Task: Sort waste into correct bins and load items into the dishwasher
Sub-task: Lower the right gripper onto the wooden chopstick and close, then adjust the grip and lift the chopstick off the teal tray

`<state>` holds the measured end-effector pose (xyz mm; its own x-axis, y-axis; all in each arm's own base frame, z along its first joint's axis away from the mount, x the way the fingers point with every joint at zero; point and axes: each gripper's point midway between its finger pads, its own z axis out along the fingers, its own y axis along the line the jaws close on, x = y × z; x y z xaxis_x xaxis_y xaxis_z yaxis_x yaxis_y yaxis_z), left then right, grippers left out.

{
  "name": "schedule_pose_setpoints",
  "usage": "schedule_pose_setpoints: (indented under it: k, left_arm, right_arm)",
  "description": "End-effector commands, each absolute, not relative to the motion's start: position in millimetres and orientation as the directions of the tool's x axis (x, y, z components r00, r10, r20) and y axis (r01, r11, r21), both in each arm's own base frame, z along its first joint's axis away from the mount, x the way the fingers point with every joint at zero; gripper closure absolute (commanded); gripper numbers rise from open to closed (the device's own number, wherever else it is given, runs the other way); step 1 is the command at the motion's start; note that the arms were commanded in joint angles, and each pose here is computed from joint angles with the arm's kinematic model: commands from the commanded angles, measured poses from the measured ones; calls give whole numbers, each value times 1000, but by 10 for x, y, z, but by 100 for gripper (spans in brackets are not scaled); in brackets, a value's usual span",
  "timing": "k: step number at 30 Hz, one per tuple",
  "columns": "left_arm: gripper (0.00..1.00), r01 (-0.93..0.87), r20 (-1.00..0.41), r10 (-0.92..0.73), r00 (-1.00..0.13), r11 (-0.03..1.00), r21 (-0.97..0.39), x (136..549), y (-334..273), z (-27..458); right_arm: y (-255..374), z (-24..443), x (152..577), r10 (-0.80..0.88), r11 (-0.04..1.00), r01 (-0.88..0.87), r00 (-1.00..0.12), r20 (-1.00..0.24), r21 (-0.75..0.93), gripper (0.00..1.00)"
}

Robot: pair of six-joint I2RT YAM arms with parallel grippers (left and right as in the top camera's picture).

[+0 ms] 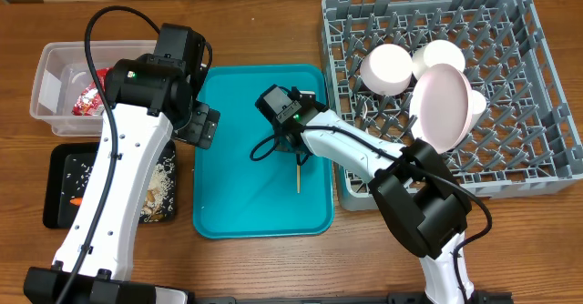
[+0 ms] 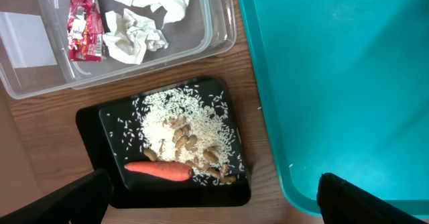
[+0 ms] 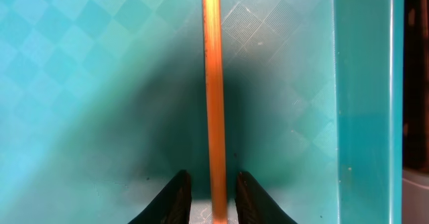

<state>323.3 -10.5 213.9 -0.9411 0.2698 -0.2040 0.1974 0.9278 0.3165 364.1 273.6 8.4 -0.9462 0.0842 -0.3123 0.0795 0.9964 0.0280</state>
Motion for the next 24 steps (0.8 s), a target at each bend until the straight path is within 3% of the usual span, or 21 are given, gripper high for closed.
schedule_pose_setpoints:
  k: [1,7,19,24]
  left_arm:
    - [0,202,-223,284,-933,923,329,3246,-94,2227]
    - [0,202,-223,284,-933,923,329,3246,-94,2227]
    - [0,202,-223,284,-933,923,328,3245,-95,2227]
    - [0,202,-223,284,-933,923,329,3246,-95,2227]
  right_arm:
    - [2795,83,3654,104,995,94,-945,-311,46,74]
    - [2788,59,3644,104,995,94,-945,-310,45,78]
    - [2785,35,3642,103,995,93,-944,-312,47,96]
    - [2783,38,3640,99,995,89,-945,-311,45,96]
